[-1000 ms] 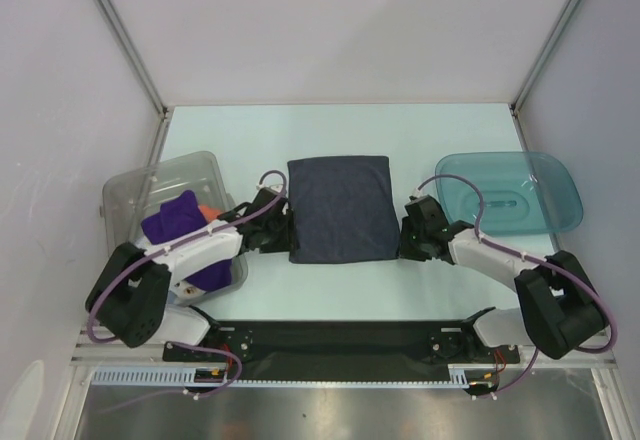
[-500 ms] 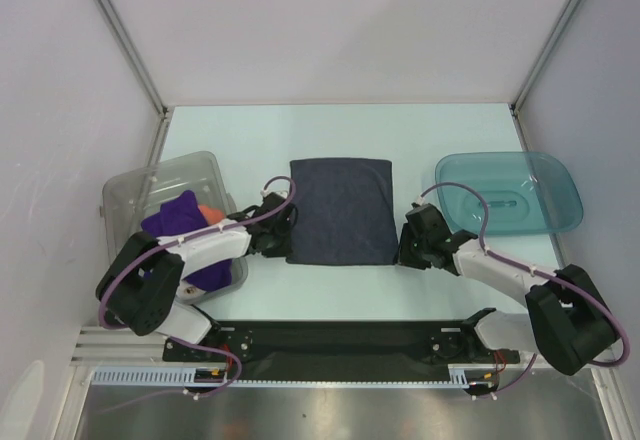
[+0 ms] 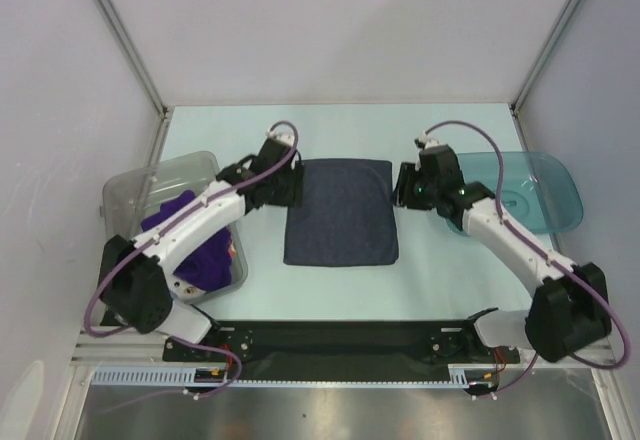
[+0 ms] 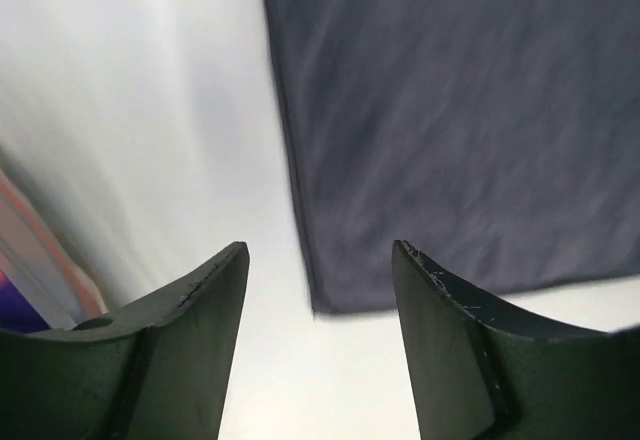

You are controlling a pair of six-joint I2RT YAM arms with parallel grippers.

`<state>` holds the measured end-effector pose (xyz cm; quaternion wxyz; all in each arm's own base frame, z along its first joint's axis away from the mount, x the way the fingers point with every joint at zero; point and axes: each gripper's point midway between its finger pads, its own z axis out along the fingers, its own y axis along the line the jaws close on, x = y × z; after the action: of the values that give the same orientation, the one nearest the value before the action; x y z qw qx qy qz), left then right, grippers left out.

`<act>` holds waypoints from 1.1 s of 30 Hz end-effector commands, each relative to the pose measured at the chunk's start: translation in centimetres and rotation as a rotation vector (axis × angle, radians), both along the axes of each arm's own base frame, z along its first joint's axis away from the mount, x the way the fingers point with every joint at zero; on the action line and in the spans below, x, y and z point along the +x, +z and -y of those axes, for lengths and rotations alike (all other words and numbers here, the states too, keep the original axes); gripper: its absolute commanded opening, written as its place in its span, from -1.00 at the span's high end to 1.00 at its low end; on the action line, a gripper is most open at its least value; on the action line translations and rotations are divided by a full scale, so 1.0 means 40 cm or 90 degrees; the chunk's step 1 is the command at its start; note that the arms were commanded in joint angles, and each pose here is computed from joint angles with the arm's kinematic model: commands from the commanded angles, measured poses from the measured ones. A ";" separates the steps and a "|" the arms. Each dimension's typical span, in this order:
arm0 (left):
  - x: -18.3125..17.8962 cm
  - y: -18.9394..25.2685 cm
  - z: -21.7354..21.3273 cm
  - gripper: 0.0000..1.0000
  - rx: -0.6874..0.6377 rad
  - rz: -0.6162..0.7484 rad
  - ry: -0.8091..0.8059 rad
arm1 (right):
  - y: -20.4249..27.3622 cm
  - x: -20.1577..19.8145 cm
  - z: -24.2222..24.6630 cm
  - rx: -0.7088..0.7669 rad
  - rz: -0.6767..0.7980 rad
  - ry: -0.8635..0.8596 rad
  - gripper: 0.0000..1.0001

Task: Fold and stack the towels
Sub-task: Fold the towel

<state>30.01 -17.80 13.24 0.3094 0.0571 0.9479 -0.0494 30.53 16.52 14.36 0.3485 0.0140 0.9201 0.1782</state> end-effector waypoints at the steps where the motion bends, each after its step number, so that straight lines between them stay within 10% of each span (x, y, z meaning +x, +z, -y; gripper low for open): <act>1: 0.143 0.092 -0.003 -0.29 0.036 0.063 -0.050 | 0.004 0.142 0.028 -0.048 0.043 0.023 0.10; 10: 0.371 -0.037 0.036 -0.16 0.030 -0.025 -0.072 | -0.060 0.429 0.041 -0.027 0.020 0.036 0.36; 24: 0.569 -0.174 -0.022 -0.10 0.046 -0.046 -0.051 | -0.230 0.584 0.027 -0.025 -0.022 0.083 0.37; 33: 0.583 -0.212 -0.052 -0.14 0.072 -0.053 -0.124 | -0.262 0.620 0.060 -0.039 -0.013 0.107 0.97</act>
<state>52.21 -14.94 3.23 0.2377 0.1175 0.9640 -0.0202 53.64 14.57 2.65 0.2981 -0.0512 0.9374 0.1727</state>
